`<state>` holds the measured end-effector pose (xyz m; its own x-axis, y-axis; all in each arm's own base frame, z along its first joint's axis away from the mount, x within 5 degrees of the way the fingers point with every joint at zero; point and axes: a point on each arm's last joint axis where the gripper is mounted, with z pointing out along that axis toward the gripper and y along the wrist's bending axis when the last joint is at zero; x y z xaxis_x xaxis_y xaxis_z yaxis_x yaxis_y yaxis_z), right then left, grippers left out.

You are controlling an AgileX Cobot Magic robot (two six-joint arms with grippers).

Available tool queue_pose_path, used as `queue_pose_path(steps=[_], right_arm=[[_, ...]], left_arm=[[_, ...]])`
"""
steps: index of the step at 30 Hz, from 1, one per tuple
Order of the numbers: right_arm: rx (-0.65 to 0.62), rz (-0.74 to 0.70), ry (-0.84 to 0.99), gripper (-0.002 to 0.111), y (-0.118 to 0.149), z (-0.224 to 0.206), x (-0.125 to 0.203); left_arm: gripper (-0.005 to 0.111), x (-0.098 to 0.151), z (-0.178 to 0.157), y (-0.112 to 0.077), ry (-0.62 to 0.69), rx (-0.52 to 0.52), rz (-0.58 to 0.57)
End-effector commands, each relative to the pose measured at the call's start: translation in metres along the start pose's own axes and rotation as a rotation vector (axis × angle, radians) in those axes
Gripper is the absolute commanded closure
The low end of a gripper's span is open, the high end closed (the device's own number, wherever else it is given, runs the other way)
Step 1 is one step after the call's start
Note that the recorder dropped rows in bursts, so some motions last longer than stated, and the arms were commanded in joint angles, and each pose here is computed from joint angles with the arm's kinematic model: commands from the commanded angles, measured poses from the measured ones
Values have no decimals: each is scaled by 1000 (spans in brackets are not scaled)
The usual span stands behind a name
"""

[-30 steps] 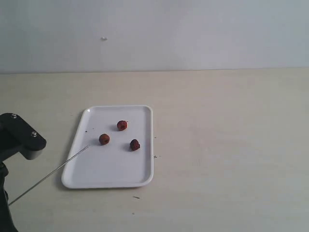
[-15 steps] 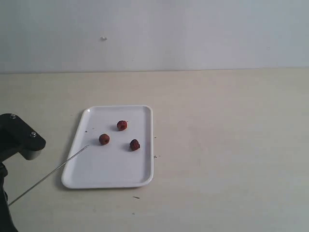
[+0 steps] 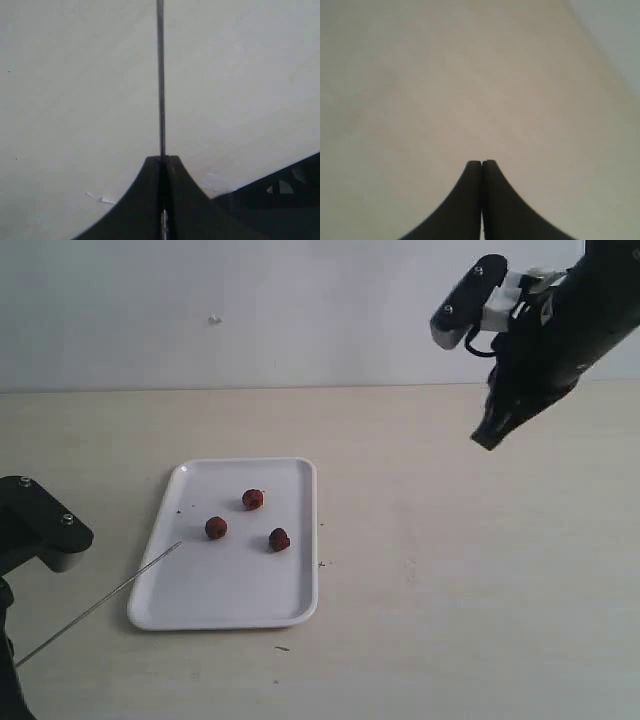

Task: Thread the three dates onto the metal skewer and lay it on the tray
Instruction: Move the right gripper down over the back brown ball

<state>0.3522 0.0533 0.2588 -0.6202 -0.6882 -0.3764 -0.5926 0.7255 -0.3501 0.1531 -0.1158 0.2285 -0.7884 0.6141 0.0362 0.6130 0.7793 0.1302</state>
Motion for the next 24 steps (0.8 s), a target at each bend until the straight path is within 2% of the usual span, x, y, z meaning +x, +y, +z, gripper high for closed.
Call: queue_pose_path(steps=[1,2,6,10,16,20,24], right_arm=[[-360,240,-32,108,33,-16,-46],[-381,290,-1,108,43,-17,-61],[-348,315,65,108,69,-1,-97],[-363,384,100,108,77,36,-117],[-389,272,128,106,80,71,-130],[-399,274,142,94,82,86,-137],[-460,288,180,73,88,101,-146]], left_arm=[[107,3,-2,0,7,1,-13],[107,3,-2,0,8,0,-13],[107,3,-1,0,10,1,-13],[107,3,-1,0,13,2,-27],[107,5,-1,0,33,0,-32],[107,5,-1,0,35,-1,-34],[107,5,-1,0,35,-1,-40]])
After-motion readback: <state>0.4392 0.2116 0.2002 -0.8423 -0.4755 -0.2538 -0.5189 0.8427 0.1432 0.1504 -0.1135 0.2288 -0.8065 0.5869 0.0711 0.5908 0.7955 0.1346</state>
